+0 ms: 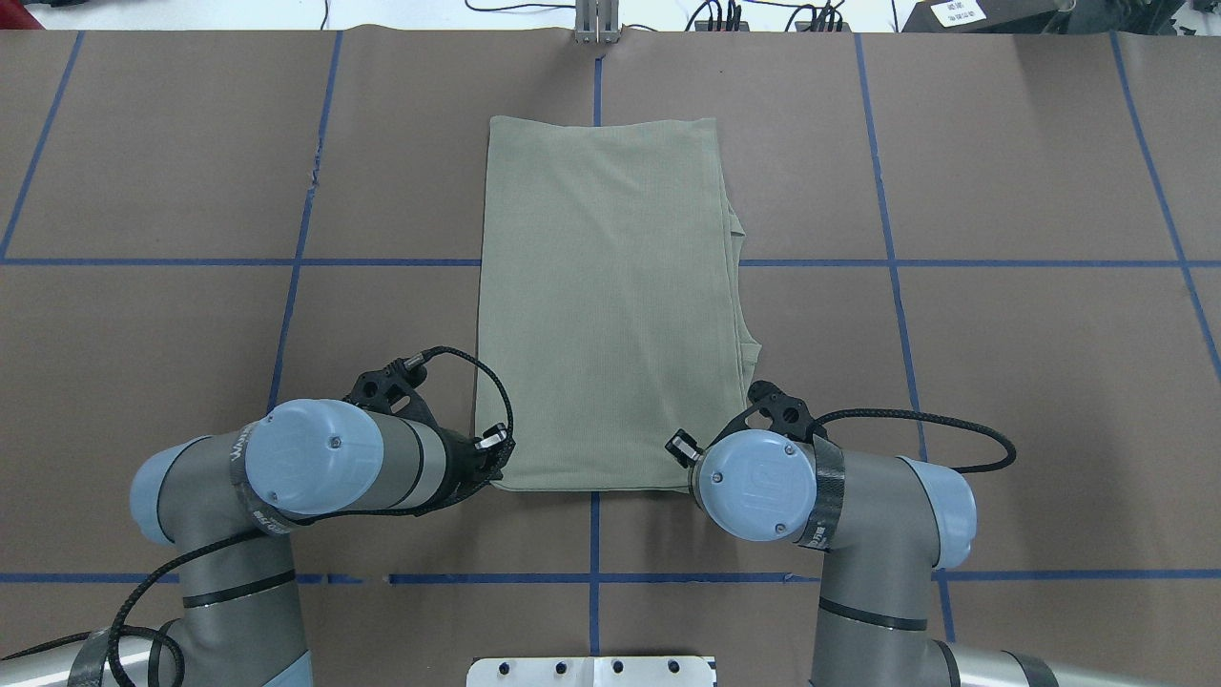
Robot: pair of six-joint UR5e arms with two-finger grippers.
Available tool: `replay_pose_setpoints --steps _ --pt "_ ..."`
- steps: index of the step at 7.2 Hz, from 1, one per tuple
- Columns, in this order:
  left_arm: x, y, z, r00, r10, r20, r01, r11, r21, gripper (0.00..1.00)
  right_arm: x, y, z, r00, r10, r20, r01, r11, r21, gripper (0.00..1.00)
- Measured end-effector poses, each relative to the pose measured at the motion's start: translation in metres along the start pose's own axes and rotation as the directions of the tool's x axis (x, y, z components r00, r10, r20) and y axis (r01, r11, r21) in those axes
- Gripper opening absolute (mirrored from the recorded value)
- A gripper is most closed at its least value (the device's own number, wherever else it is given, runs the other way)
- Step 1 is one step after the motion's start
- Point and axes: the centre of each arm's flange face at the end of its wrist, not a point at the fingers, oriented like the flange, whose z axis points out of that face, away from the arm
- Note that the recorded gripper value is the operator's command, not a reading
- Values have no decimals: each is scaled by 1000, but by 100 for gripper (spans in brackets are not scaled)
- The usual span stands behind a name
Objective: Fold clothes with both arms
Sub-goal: 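Grasp the two corners nearest the robot with both grippers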
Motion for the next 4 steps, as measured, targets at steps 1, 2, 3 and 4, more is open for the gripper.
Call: replay_pose_setpoints --steps 1,2,3,4 --pt "0 0 0 1000 0 0 0 1000 0 0 -1 0 -2 1000 1 4 -1 1000 -2 0" --pt "0 0 0 1000 0 0 0 1000 0 0 -2 -1 -6 1000 2 10 -2 1000 -5 0" --pt "1 0 0 1000 0 -2 0 1000 -1 0 -3 -1 -10 1000 2 17 -2 1000 -11 0" --pt "3 2 -5 1000 0 -9 0 1000 -4 0 -3 -1 -14 1000 2 22 -1 1000 -18 0"
